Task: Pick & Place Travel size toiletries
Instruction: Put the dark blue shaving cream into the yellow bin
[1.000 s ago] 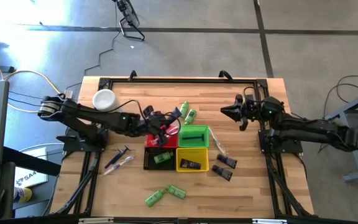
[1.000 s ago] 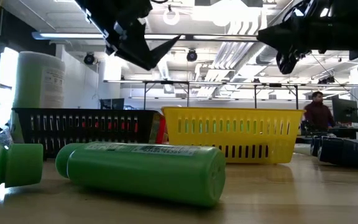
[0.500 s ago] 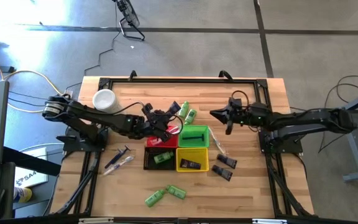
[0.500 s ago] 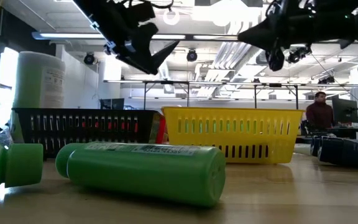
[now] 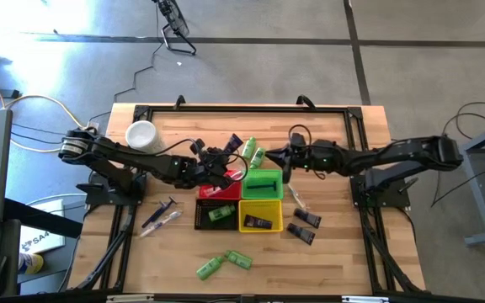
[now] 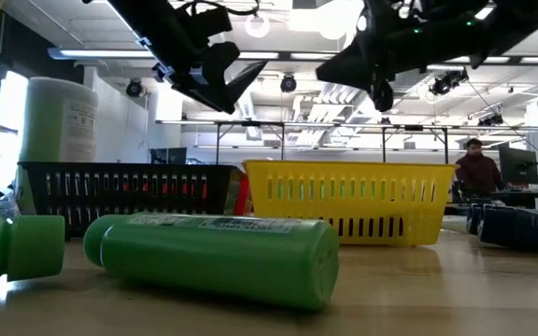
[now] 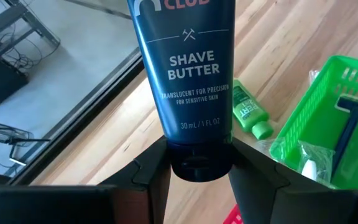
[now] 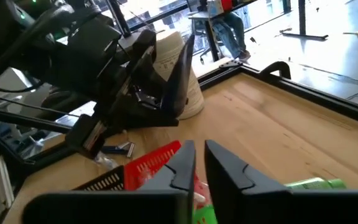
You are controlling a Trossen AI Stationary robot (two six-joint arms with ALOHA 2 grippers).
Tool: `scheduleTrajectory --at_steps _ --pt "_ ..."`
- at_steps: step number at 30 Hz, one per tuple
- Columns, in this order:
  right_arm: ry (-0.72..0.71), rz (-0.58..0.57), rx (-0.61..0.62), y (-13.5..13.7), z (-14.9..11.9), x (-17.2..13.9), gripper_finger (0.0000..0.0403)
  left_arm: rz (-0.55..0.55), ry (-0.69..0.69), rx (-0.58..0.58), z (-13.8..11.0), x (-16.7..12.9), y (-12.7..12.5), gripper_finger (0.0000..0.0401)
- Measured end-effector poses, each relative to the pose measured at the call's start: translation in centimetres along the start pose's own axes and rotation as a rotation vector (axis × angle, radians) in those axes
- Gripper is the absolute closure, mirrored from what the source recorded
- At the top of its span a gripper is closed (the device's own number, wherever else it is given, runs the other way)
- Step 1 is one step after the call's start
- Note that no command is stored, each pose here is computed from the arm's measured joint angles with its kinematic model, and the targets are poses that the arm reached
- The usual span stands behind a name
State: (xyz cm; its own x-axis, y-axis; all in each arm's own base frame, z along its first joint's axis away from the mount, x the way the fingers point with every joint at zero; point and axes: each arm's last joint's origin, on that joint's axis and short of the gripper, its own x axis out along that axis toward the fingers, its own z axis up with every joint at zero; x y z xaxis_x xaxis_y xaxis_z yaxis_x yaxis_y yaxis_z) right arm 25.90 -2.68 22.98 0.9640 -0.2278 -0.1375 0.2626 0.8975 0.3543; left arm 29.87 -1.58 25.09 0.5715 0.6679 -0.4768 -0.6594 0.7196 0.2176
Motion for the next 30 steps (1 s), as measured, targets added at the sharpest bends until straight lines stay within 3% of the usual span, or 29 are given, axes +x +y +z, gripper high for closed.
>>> scheduleTrajectory --at_steps 9,12,16,30 --pt "-0.012 0.018 0.086 0.7 0.3 3.4 0.0202 -0.009 0.004 0.0 0.0 0.0 0.0 0.0265" --pt "-0.053 0.037 0.096 0.8 0.4 4.1 0.0168 -0.009 0.004 0.0 0.0 0.0 0.0 0.0265" --pt "-0.079 0.043 0.106 1.0 1.0 4.8 0.0159 -0.029 0.012 0.001 0.0 0.0 -0.1 0.0265" --pt "-0.068 0.027 0.118 0.6 0.8 7.8 0.0197 -0.08 0.03 0.002 -0.1 0.0 -0.3 0.0265"
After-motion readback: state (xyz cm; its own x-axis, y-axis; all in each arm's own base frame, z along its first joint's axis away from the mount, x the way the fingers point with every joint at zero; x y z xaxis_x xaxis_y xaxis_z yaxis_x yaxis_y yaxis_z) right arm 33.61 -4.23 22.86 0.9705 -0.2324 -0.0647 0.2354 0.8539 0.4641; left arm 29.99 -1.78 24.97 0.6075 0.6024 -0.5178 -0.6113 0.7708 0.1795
